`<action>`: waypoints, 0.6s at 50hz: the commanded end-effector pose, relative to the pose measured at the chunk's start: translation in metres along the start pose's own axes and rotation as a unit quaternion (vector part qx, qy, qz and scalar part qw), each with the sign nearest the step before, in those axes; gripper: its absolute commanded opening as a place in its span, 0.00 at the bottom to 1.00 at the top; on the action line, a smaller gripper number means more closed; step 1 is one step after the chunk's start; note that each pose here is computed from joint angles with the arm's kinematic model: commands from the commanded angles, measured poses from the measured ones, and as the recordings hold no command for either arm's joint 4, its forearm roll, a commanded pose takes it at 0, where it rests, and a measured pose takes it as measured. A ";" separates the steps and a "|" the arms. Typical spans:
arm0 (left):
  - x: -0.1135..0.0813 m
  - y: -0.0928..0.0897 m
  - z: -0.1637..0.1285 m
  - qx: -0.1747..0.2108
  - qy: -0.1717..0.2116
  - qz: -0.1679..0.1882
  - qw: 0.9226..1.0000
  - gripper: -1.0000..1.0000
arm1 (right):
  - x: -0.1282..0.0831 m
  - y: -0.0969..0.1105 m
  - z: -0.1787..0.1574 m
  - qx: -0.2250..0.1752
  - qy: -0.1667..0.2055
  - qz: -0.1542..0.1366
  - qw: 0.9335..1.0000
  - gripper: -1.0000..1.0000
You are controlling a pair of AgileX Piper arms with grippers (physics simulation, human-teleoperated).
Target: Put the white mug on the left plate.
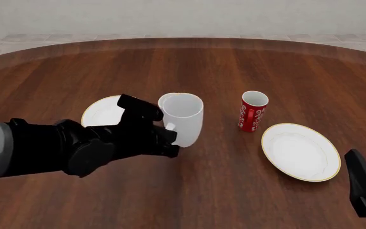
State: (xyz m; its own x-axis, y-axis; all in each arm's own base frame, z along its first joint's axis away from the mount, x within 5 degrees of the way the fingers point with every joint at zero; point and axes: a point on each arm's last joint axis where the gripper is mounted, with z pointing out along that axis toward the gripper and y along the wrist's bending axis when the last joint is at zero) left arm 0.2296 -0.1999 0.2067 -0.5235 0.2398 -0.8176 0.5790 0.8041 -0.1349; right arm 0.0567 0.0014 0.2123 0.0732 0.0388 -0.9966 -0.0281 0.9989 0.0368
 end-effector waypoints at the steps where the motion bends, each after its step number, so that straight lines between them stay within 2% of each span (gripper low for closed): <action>1: -0.009 0.000 -0.009 -0.001 -0.006 0.000 1.000 0.00 | 0.000 0.000 0.000 0.000 0.000 0.000 1.000 1.00; 5: -0.012 0.000 -0.011 -0.002 -0.007 -0.003 1.000 0.00 | 0.000 0.000 0.000 0.000 0.000 -0.001 1.000 1.00; 10: -0.017 -0.008 -0.011 0.008 -0.004 -0.001 1.000 0.00 | 0.000 0.000 0.000 0.000 0.000 -0.001 1.000 1.00; 19: -0.029 -0.006 -0.026 0.006 -0.025 0.007 1.000 0.00 | 0.000 0.000 0.000 0.000 0.001 -0.002 1.000 1.00; 30: -0.040 -0.004 -0.038 0.002 -0.031 0.004 1.000 0.00 | 0.000 0.000 0.000 0.000 0.001 -0.002 1.000 1.00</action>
State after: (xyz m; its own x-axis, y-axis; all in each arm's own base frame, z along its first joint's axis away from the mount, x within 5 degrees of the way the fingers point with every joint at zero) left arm 0.2252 -0.1962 0.2454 -0.4987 0.2159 -0.8395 0.5826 0.8005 -0.1402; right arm 0.0568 0.0015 0.2122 0.0722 0.0356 -0.9968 -0.0283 0.9990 0.0336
